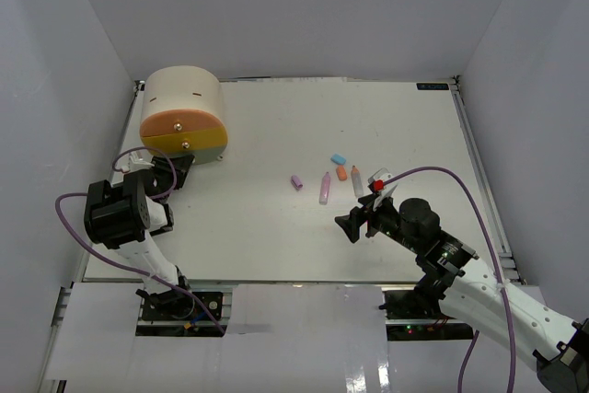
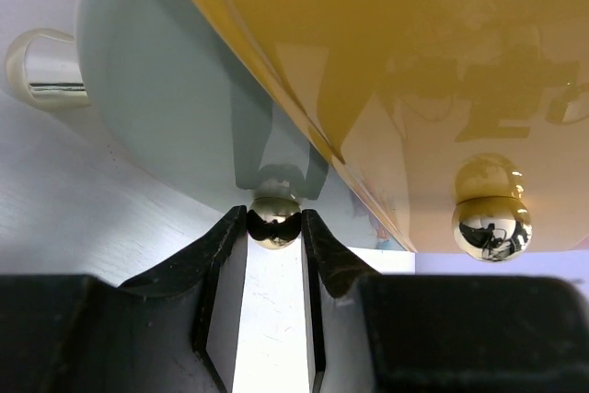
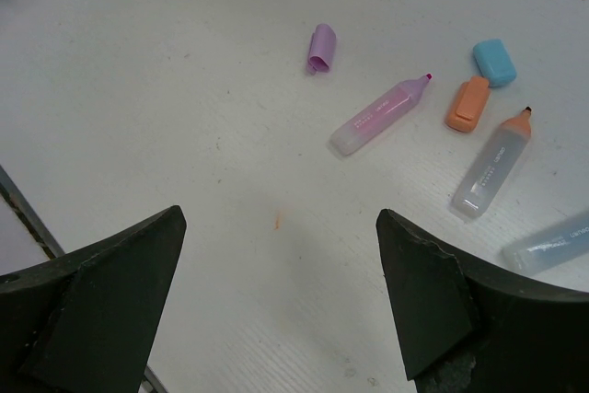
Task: Sort the stationery into containers
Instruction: Open the drawer in the storage box.
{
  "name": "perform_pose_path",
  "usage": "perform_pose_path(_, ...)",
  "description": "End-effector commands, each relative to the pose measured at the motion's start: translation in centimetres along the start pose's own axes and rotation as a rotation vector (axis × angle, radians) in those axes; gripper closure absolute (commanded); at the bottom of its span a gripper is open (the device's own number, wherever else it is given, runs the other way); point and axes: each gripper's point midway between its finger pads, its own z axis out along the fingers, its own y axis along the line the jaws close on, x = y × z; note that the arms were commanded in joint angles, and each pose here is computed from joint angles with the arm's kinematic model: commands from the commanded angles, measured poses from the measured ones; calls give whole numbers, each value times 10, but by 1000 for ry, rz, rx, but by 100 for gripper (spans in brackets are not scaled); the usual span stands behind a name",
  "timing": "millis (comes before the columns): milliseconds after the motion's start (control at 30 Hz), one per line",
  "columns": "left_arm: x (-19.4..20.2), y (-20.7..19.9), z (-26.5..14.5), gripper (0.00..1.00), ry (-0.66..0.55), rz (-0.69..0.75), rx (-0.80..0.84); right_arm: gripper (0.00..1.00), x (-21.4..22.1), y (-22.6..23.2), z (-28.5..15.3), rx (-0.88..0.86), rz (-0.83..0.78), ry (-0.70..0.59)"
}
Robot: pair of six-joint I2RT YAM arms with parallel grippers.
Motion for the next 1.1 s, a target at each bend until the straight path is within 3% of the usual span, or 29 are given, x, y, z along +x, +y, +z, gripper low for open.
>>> perform_pose_path(0,-9,-17,2,69,-20,36,62,9,-13,3,1,-15,-14,-50)
perform_pose_path(233,-2,-14,-10,74,-14,34,44,9,-13,3,1,-15,-12,-51)
perform_pose_path(1067,30,0,-75,73,4,1,-69,9,-12,2,1,-12,-7,-47)
